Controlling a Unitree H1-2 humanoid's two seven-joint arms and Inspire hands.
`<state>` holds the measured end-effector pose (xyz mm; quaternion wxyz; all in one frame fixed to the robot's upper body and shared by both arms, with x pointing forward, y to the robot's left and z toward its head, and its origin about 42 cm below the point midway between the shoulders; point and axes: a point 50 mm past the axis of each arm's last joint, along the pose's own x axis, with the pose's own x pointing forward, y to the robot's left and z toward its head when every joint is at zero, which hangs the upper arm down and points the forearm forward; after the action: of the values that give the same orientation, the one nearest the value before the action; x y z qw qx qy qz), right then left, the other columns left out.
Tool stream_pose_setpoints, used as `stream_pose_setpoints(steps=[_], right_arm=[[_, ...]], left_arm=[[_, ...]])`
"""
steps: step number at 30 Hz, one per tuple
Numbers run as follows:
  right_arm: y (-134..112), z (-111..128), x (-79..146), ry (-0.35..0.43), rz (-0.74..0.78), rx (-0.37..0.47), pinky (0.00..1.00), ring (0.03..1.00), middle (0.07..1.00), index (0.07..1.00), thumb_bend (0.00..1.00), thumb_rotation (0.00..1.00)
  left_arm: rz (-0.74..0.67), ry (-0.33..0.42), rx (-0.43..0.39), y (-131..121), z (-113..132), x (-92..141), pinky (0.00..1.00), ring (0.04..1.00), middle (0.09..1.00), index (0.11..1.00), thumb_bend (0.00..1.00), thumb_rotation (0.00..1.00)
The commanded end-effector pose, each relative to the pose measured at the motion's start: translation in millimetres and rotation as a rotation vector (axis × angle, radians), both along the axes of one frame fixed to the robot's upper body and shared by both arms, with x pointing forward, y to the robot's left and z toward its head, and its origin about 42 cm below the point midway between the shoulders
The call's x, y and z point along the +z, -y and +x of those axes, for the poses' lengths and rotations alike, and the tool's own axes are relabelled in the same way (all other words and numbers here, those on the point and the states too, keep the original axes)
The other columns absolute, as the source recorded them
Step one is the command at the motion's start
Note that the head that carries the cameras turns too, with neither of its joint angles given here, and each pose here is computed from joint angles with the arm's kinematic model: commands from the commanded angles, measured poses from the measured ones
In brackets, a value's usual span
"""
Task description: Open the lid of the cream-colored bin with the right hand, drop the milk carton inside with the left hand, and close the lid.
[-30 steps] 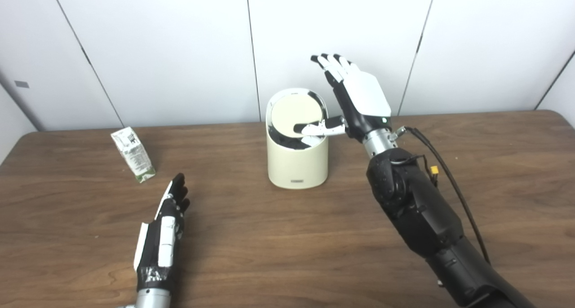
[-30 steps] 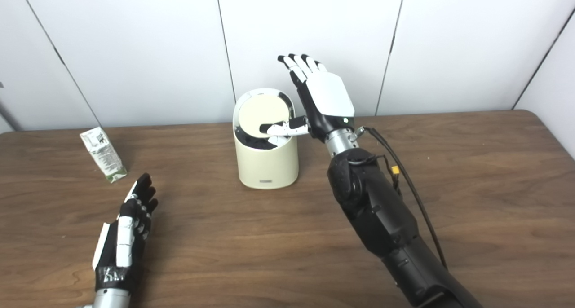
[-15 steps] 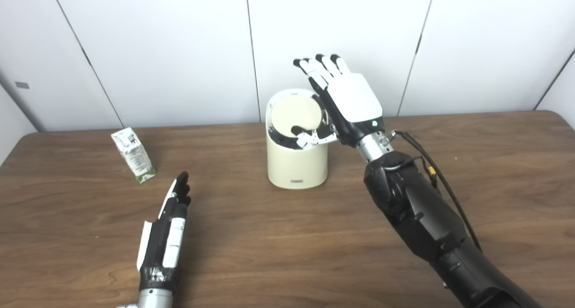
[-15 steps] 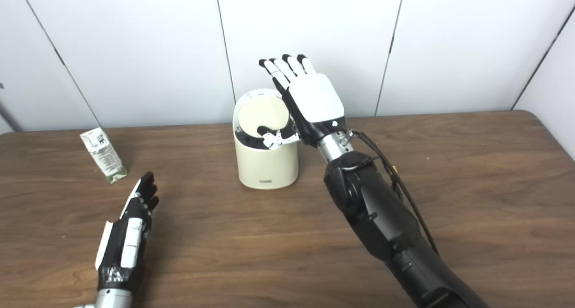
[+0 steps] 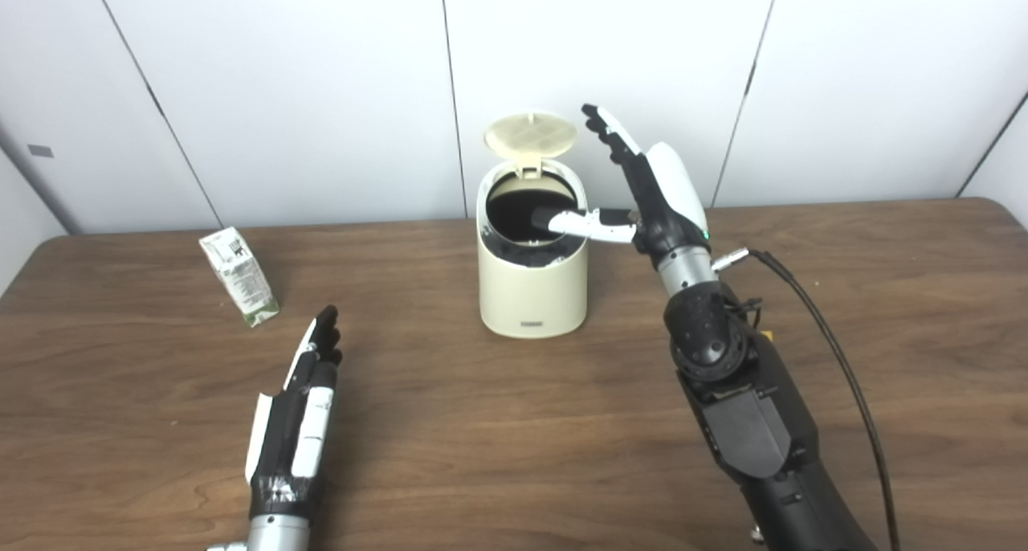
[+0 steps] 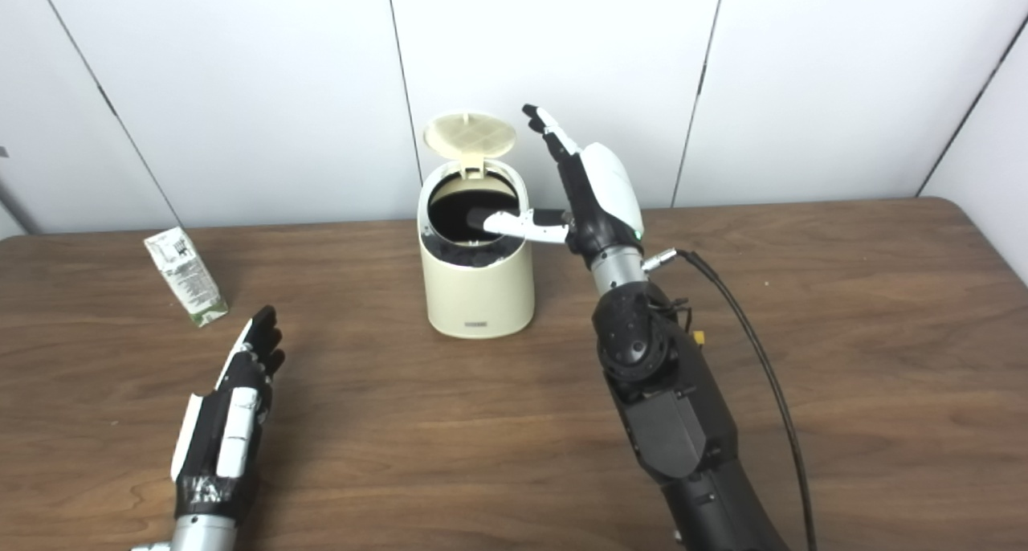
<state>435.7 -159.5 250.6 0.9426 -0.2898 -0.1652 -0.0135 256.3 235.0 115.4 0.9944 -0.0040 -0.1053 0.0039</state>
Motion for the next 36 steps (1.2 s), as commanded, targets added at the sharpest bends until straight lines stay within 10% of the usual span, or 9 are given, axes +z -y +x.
stream_pose_setpoints(steps=[1, 8, 22, 36], right_arm=[[0, 1, 30, 0.055, 0.080, 0.011, 0.78, 0.853, 0.876, 0.910, 0.71, 0.55], [14, -9, 25, -0.042, 0.200, -0.023, 0.69, 0.806, 0.876, 0.902, 0.66, 0.70], [66, -58, -22, -0.153, 0.307, 0.034, 0.91, 0.920, 0.928, 0.947, 0.56, 0.82], [92, -125, -67, -0.116, 0.219, 0.064, 0.86, 0.927, 0.948, 0.965, 0.60, 0.93]], left_arm=[[-0.005, -0.046, 0.003, -2, -6, -20, 1.00, 1.000, 1.000, 1.000, 0.62, 0.86], [-0.019, -0.052, 0.005, -2, -7, -20, 1.00, 1.000, 1.000, 1.000, 0.64, 0.86], [-0.033, -0.053, 0.006, -2, -5, -20, 1.00, 1.000, 1.000, 1.000, 0.64, 0.86], [0.049, -0.046, 0.038, -11, -2, -15, 1.00, 1.000, 1.000, 1.000, 0.61, 0.69]])
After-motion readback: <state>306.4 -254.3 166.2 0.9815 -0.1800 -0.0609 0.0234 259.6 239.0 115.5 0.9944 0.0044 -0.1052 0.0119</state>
